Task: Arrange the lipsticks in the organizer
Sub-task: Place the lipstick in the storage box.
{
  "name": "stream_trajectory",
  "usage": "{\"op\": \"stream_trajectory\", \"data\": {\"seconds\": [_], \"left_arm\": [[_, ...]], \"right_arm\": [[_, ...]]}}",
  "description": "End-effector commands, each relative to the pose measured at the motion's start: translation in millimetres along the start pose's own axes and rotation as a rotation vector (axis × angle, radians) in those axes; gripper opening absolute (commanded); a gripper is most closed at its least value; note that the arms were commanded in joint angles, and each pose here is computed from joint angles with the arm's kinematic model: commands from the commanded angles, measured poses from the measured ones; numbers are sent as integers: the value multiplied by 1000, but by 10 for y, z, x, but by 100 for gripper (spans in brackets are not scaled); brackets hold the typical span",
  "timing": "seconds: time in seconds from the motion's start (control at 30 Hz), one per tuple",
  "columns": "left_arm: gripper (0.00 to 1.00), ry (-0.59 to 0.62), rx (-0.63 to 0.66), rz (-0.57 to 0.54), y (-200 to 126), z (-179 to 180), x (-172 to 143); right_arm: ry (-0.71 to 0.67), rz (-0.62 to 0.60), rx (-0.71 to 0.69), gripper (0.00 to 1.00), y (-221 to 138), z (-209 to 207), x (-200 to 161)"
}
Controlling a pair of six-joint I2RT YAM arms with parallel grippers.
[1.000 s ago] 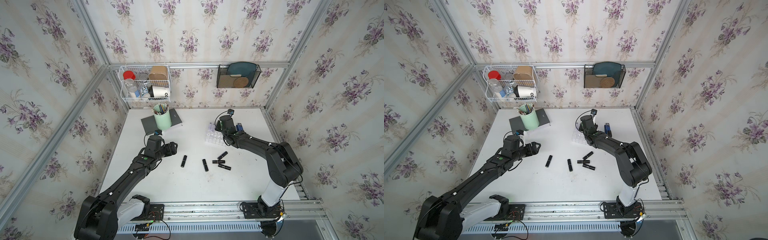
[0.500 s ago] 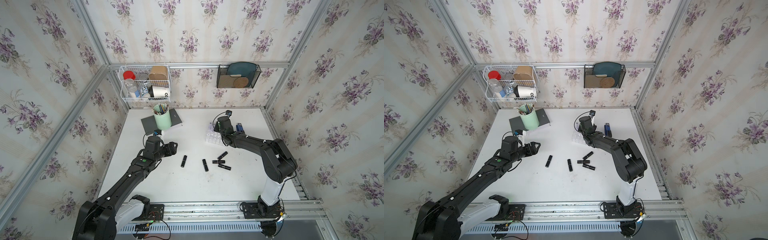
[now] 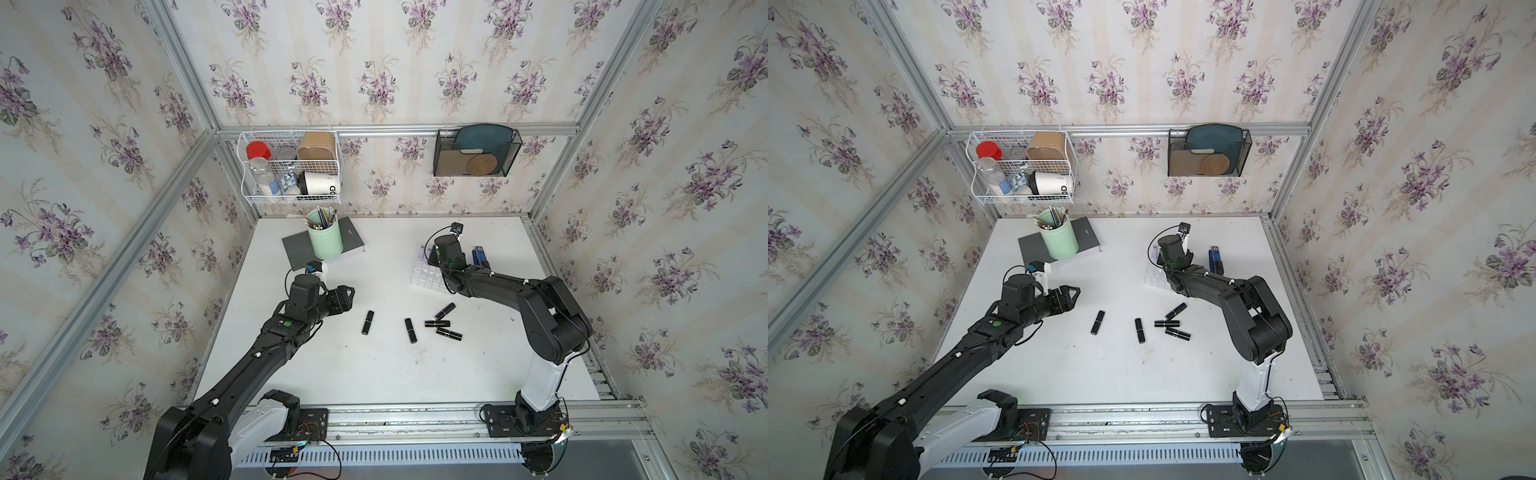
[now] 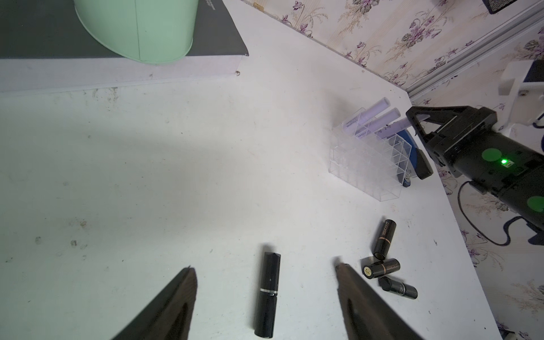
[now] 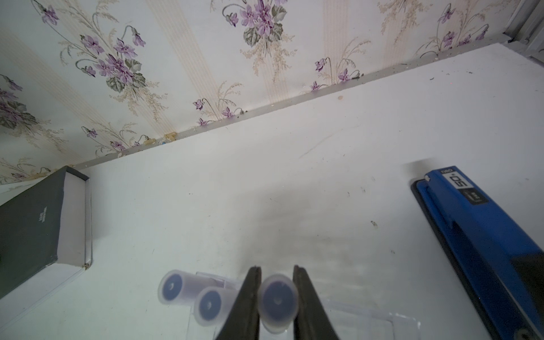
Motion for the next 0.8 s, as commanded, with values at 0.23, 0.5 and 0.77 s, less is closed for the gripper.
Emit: {"op": "stream_trajectory", "data": {"seconds": [0.23,0.5,0.77], "left_arm": [[78,6,-11,-2,55,13,-29],[77,5,-10,-3,54,15,-37],[76,0,-19,-6,63,-8,-21]], "right_arm": [[10,17,-7,9,-1,-1,-12],[10,32,-8,10,14,-13,-60],[16,38,12,20,-37,13,-40]]}}
Point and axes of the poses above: each gripper's point midway between its finger pads, its own y axis out along the fingers, its own z axis along the line the jaws close on, x = y × z, the point moved 8 cm from there along -y, back along the fingers, and after that the axes turned 11 degrees about y, right-handed, at the moved point
